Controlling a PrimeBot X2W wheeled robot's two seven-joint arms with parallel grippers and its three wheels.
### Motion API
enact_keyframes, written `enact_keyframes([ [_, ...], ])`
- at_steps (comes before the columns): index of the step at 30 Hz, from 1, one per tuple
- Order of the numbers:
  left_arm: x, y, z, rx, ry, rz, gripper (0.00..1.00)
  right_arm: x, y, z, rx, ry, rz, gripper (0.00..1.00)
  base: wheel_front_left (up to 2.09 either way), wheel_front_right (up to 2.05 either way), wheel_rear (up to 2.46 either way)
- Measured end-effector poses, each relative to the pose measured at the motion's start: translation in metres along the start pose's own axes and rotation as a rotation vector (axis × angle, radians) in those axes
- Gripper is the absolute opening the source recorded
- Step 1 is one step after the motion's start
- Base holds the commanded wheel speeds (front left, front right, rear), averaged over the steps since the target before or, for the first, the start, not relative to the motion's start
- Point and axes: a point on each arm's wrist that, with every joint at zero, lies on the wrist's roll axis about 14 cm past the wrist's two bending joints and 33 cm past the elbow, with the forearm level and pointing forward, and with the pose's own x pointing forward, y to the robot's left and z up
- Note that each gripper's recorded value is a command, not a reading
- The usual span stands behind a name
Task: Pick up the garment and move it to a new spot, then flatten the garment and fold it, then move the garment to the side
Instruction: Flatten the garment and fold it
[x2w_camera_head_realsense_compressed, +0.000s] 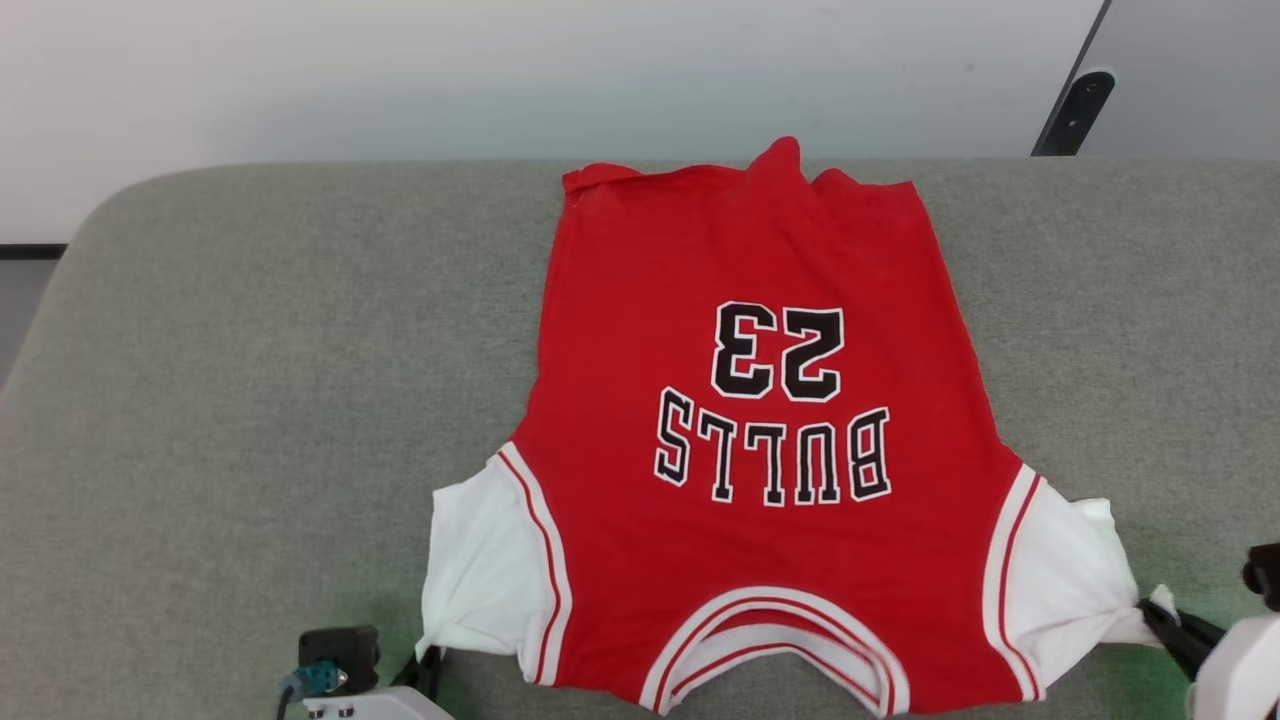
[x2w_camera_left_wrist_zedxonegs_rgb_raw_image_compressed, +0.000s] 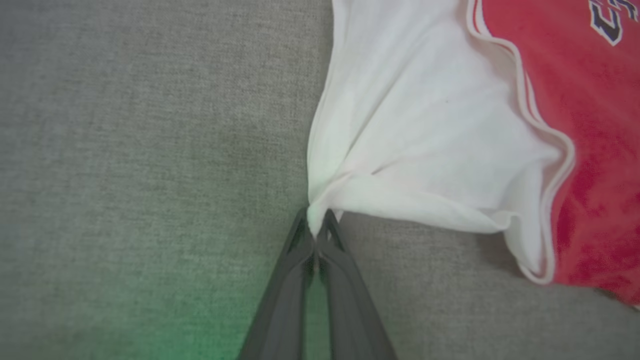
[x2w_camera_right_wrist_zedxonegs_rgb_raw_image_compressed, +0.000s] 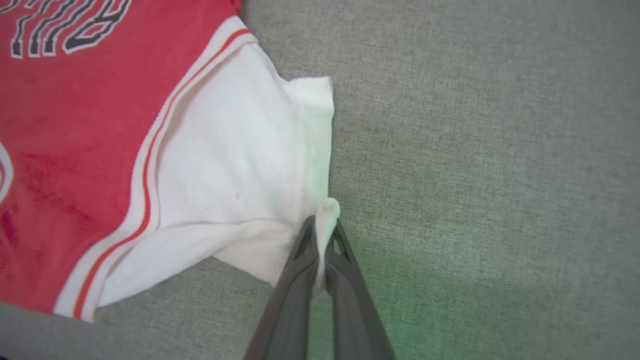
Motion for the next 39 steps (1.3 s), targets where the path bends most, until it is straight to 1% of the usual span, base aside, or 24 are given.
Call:
enact_keyframes([
  [8,-0.002,-0.007,-0.002,-0.009,0.028,-0.01,0.0,0.005,0.008,-0.007,0.023,0.064,0.029,0.0,0.0,0.0,0.0],
  [15,0.001,-0.008,-0.002,-0.011,0.038,-0.007,0.0,0.013,0.001,-0.014,0.015,0.153,0.008,0.0,0.0,0.0,0.0],
  [16,0.001,-0.008,-0.002,-0.011,0.039,-0.007,0.0,0.015,0.0,-0.015,0.028,0.164,0.005,0.0,0.0,0.0,0.0],
  [17,0.001,-0.008,-0.002,-0.011,0.04,-0.006,0.0,0.016,0.0,-0.017,0.036,0.179,0.004,0.04,0.0,0.0,0.0],
  [20,0.002,-0.007,-0.002,-0.013,0.041,-0.006,0.0,0.019,0.0,-0.018,0.023,0.226,0.002,0.04,0.0,0.0,0.0],
  [21,0.002,-0.007,-0.002,-0.013,0.039,-0.005,0.0,0.019,0.001,-0.018,0.028,0.236,0.004,1.0,0.0,0.0,0.0],
  [24,0.001,-0.007,-0.001,-0.019,0.032,-0.005,0.0,0.018,0.005,-0.016,0.013,0.28,0.014,1.0,0.0,0.0,0.0],
  [26,0.0,-0.008,-0.001,-0.024,0.028,-0.009,0.0,0.017,0.009,-0.012,0.025,0.288,0.031,1.0,0.0,0.0,0.0],
  [28,-0.001,-0.009,0.001,-0.024,0.02,-0.011,0.0,0.012,0.007,-0.007,0.015,0.298,0.032,1.0,0.0,0.0,0.0],
  [30,-0.003,-0.01,0.001,-0.024,0.014,-0.014,0.0,0.005,0.001,0.004,0.008,0.272,0.029,1.0,0.0,0.0,0.0],
  [32,-0.004,-0.012,0.001,-0.025,0.008,-0.021,0.0,-0.001,-0.003,0.025,-0.01,0.202,0.026,1.0,0.0,0.0,0.0],
  [33,-0.004,-0.013,0.002,-0.029,0.002,-0.022,0.0,-0.003,-0.005,0.04,-0.019,0.145,0.026,1.0,0.0,0.0,0.0],
  [36,-0.004,-0.013,0.003,-0.04,-0.01,-0.019,0.0,-0.01,-0.007,0.087,-0.025,-0.073,0.031,1.0,0.0,0.0,0.0],
  [38,-0.003,-0.013,0.005,-0.045,-0.02,-0.019,0.0,-0.014,-0.002,0.109,-0.043,-0.203,0.045,1.0,0.0,0.0,0.0],
  [39,-0.002,-0.013,0.006,-0.041,-0.029,-0.02,0.0,-0.015,-0.001,0.116,-0.048,-0.247,0.046,1.0,0.0,0.0,0.0],
])
